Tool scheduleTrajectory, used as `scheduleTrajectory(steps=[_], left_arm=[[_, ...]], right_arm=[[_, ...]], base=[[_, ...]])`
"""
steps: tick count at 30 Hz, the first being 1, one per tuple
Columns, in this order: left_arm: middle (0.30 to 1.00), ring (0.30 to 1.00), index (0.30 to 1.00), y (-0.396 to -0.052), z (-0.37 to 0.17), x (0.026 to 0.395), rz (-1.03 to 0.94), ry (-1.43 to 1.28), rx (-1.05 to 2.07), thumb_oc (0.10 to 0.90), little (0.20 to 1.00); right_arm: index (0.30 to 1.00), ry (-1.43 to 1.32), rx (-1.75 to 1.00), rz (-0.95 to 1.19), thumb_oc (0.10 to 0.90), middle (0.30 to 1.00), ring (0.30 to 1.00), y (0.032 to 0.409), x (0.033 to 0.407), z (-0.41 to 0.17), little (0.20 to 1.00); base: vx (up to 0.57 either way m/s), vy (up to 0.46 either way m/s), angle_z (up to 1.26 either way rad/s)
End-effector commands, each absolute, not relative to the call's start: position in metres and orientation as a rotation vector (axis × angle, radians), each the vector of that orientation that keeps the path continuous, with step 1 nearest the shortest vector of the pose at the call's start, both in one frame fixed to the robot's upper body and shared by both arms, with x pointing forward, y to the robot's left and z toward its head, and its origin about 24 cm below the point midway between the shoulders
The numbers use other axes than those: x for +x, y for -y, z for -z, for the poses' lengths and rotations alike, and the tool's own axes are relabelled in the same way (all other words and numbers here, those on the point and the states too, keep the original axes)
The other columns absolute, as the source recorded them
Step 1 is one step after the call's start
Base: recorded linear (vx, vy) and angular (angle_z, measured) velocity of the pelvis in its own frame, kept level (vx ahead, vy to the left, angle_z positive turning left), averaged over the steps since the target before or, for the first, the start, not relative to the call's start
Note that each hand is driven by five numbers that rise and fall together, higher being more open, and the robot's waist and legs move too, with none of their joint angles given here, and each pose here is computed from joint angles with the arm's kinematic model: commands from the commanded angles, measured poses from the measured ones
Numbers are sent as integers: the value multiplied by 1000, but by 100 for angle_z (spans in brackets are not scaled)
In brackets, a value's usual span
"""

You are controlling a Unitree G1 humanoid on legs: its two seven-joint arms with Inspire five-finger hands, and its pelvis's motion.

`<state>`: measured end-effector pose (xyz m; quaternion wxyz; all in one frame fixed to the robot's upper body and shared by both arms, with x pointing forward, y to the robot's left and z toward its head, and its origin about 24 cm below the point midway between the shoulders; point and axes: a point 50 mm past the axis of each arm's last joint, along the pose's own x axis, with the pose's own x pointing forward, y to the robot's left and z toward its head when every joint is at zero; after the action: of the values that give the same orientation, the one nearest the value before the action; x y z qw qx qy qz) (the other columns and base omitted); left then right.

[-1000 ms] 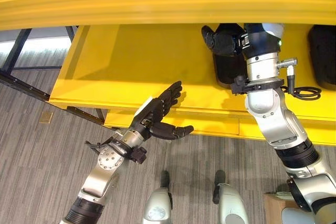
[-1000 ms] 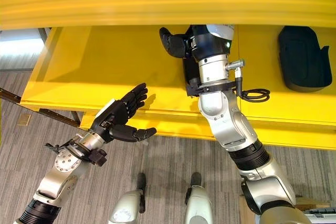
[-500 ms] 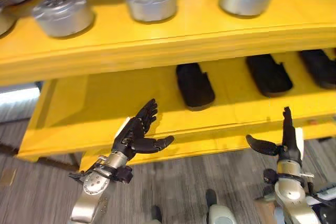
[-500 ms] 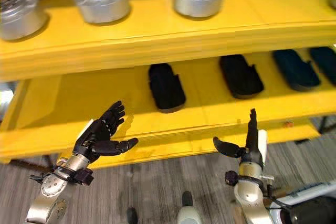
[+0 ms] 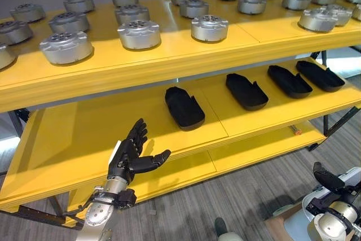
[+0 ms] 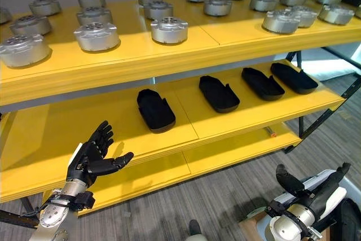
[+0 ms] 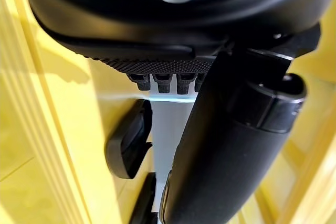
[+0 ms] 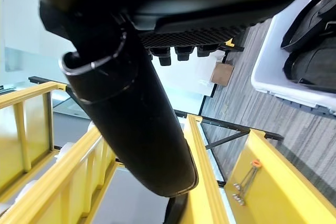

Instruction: Move parts from the plastic box to the shelf.

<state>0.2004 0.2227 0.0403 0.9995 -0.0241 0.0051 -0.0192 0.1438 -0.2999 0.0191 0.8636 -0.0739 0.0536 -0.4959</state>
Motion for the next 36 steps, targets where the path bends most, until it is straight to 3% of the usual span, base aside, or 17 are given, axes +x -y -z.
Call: scheduleTrajectory(steps=[1,7,11,21,27,36], left_arm=[[1000,1000,1000,-214,-108,222,112,370,10,900,1000],[1000,1000,1000,-218,-110,218,53,368,51,900,1000],[1000,1000,1000,-223,-110,216,12,344,71,900,1000],[1000,1000,1000,-258,-111,213,-188,333,38,900,1000],[1000,1000,1000,-269,-106,199,-224,303,2,900,1000],[1000,1000,1000,-264,-103,204,-213,290,-38,900,1000]], right_arm=[[1000,139,-171,978,900,1000,1000,311,178,-69,1000],[1000,72,-158,900,900,1000,1000,314,182,-62,1000],[1000,71,-131,883,900,1000,1000,313,190,-60,1000],[1000,108,-215,845,900,1000,1000,297,211,-68,1000],[1000,53,-291,883,900,1000,1000,315,186,-63,1000],[1000,37,-318,1010,900,1000,1000,327,181,-61,1000]], base=[[-32,119,-14],[-72,38,-38],[-124,-41,-203],[-153,-229,-26],[-26,-247,-70],[-65,-104,-39]])
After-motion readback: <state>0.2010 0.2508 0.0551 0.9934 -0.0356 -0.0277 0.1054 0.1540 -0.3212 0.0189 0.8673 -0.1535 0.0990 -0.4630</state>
